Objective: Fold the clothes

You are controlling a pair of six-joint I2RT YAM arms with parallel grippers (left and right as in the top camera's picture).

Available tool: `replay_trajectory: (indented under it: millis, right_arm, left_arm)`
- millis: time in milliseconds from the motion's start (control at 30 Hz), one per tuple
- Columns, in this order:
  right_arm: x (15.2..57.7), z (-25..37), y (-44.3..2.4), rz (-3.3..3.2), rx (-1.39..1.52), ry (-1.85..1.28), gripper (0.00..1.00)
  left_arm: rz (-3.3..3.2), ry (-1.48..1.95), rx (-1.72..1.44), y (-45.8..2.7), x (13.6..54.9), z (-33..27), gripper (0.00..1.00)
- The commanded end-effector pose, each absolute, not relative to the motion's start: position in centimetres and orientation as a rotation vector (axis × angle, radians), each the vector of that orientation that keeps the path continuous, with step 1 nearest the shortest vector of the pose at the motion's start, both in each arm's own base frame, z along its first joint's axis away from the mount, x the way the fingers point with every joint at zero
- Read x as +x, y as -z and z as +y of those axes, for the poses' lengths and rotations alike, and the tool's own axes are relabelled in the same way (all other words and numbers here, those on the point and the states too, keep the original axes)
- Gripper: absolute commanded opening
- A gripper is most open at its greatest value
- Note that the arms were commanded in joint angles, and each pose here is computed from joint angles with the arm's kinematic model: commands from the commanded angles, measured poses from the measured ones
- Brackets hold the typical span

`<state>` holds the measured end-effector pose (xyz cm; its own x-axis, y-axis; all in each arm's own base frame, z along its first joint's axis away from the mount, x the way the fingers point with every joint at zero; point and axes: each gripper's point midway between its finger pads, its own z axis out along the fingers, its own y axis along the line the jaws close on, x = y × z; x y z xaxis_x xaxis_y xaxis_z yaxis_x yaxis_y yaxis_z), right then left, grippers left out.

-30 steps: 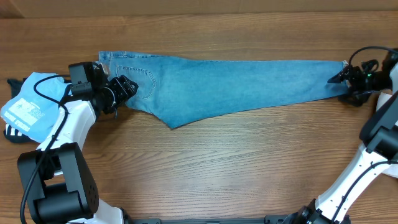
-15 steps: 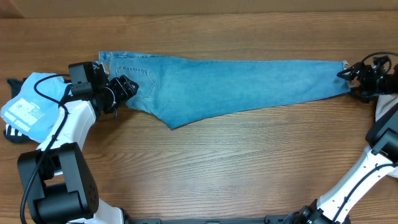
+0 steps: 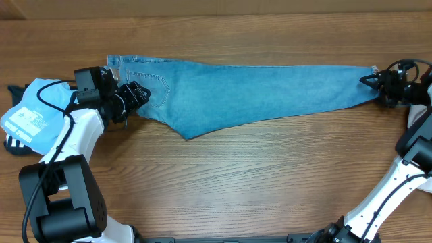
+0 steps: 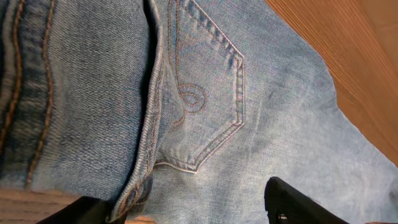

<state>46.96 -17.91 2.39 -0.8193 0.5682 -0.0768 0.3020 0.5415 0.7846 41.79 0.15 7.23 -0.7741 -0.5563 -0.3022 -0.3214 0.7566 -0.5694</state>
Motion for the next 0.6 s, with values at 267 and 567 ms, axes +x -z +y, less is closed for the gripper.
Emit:
replay_trajectory:
  millis: [267,567]
  right_arm:
    - [46.5,-21.4,-11.0,2.338,0.788,-1.055,0.04]
    - [46.6,-15.6,-23.9,2.258,0.513,-1.003,0.04]
  left_arm:
    - [2.342,0.885,-0.130,-18.6,44.1,-3.7,0.65]
    - [2.129,0.757,0.096,-32.5,40.7,-4.3,0.70]
